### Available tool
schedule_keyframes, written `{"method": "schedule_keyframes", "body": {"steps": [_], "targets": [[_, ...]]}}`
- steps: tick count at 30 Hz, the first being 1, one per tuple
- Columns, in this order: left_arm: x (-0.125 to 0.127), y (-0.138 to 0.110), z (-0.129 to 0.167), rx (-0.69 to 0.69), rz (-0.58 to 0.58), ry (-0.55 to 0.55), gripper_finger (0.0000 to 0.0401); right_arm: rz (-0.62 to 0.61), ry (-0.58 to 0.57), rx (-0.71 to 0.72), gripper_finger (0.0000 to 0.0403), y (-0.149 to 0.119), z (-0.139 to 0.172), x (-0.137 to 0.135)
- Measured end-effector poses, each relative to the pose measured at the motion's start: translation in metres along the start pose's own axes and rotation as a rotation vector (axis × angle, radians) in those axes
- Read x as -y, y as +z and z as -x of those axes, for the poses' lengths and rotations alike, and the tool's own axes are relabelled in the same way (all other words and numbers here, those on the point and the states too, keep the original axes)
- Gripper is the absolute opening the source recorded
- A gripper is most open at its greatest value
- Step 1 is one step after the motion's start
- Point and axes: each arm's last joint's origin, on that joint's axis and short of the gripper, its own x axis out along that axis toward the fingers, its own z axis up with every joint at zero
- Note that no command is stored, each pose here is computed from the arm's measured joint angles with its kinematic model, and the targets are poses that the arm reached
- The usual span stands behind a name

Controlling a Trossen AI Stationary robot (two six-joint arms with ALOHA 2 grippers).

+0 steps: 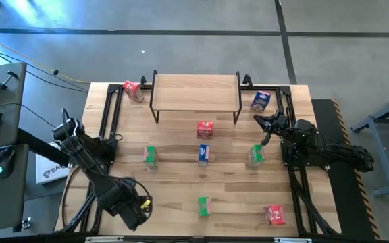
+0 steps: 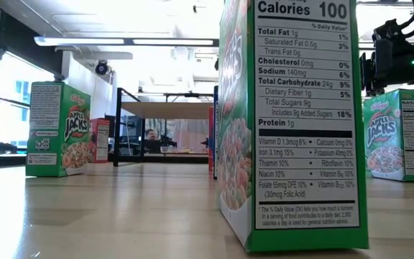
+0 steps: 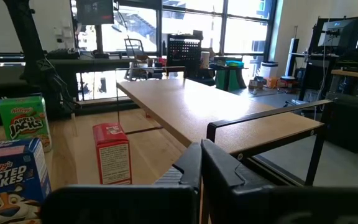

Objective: Stack cereal on shelf
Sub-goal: Put the bottom blue cereal box on the shelf

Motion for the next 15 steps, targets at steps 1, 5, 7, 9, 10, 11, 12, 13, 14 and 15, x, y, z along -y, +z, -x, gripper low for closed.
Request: {"method": "schedule_keyframes", "body": {"steps": [1, 5, 7, 9, 10, 11, 12, 13, 14, 15], "targets": [[0.0, 0.0, 0.0, -0.001, 0.001, 0.001, 0.0307, 0.0, 0.0, 0.001, 0.0, 0.0, 0.0, 0.0], [-0.001, -0.003, -0.003, -0.006, -0.002, 0.025, 0.0307, 0.0, 0.0, 0.0, 0.0, 0.0, 0.0, 0.0], [-0.002, -0.005, -0.008, 0.011, -0.007, 0.044, 0.0307, 0.0, 0.0, 0.0, 0.0, 0.0, 0.0, 0.0], [-0.002, -0.006, -0.013, 0.032, -0.007, 0.066, 0.0307, 0.0, 0.0, 0.001, 0.0, 0.0, 0.0, 0.0], [-0.001, -0.007, -0.015, 0.039, -0.006, 0.072, 0.0307, 0.0, 0.0, 0.0, 0.0, 0.0, 0.0, 0.0], [0.0, -0.007, -0.018, 0.045, -0.006, 0.073, 0.0307, 0.0, 0.0, 0.0, 0.0, 0.0, 0.0, 0.0], [0.001, -0.008, -0.019, 0.05, -0.005, 0.072, 0.0307, 0.0, 0.0, 0.0, 0.0, 0.0, 0.0, 0.0], [0.002, -0.008, -0.021, 0.057, -0.006, 0.068, 0.0307, 0.0, 0.0, 0.001, 0.0, 0.0, 0.0, 0.0], [0.003, -0.008, -0.023, 0.069, -0.009, 0.068, 0.0307, 0.0, 0.0, 0.001, 0.0, 0.0, 0.0, 0.0], [0.004, -0.009, -0.025, 0.075, -0.013, 0.069, 0.0307, 0.0, 0.0, 0.0, 0.0, 0.0, 0.0, 0.0]]}}
